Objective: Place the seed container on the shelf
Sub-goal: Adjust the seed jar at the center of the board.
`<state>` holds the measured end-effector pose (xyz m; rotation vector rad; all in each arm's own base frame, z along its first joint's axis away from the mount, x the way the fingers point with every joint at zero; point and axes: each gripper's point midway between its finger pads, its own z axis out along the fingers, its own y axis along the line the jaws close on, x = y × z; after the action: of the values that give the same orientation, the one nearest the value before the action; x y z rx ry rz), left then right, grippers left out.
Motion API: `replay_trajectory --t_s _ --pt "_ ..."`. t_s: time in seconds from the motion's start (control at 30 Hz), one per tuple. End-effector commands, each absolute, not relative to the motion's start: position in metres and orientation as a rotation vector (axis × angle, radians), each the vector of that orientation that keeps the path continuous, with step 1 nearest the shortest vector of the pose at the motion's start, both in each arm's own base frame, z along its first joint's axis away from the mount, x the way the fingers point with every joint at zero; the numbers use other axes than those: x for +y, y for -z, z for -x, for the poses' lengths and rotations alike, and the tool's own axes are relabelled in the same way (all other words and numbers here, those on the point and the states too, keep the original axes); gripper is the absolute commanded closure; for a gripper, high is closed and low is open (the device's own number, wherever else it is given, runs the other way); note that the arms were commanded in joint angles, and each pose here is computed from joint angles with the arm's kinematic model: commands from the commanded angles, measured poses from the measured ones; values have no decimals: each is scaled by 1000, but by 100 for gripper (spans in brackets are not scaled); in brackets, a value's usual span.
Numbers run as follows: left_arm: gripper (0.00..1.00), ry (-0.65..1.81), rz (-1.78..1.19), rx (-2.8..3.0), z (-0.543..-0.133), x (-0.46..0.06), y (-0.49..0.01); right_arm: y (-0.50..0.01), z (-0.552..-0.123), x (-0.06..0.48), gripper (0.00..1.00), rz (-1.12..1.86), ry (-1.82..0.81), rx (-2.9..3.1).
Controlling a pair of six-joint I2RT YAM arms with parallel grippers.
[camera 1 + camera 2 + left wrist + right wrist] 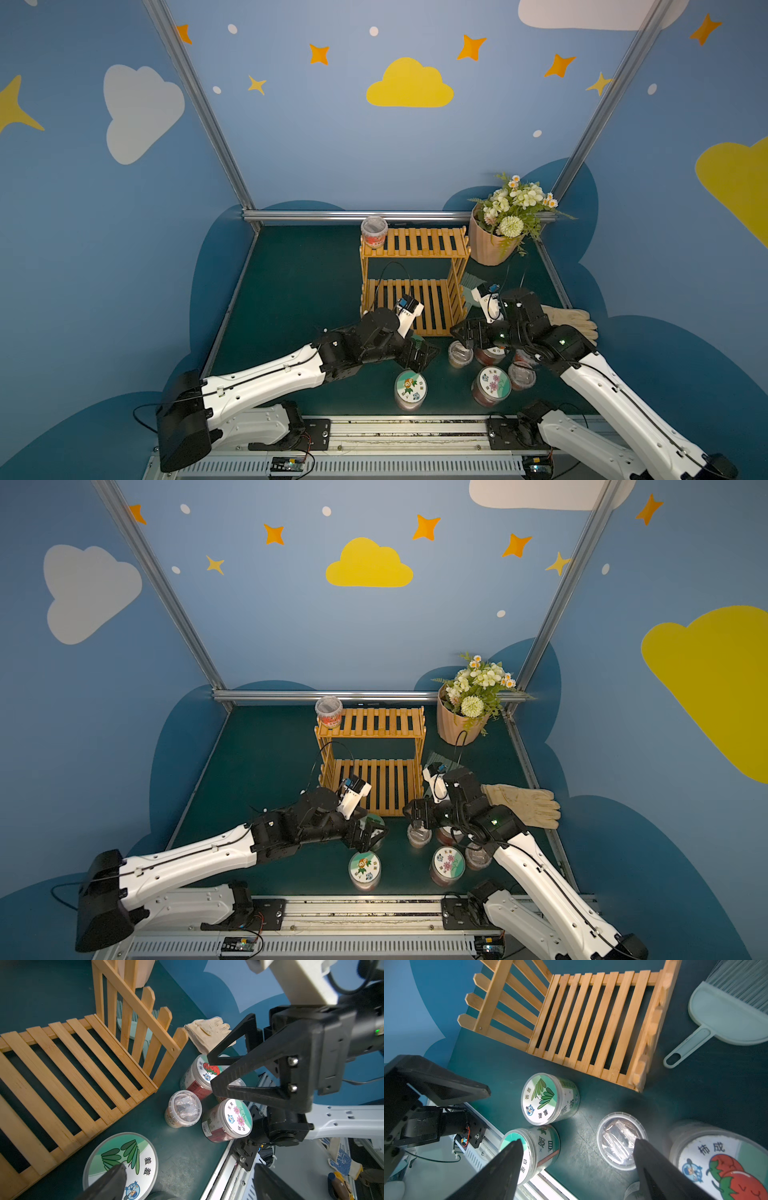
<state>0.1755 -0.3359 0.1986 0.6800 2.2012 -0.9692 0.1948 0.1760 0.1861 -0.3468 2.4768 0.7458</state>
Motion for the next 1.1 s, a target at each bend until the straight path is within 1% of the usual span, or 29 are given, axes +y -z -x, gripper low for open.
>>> replay_trajectory --t_s 0.0,0.13,0.47,0.67,0.87,1.07 --pt "0 971 -657 2169 -181 -343 -209 -169 -181 171 15 297 -772 2549" --pt "0 959 -673 2183 -183 -348 -204 -157 -175 170 19 309 -763 2586" --pt "0 923 -710 2261 -184 -356 -185 -129 -171 169 20 301 -707 2697" --pt "0 870 -691 2277 -187 -349 -183 -116 -176 161 20 263 -608 2730" --pt "0 852 -671 2271 -188 -341 -183 -107 -179 164 20 255 -599 2756" --pt "0 839 -677 2258 -189 -339 -184 -96 -180 159 19 220 -530 2799"
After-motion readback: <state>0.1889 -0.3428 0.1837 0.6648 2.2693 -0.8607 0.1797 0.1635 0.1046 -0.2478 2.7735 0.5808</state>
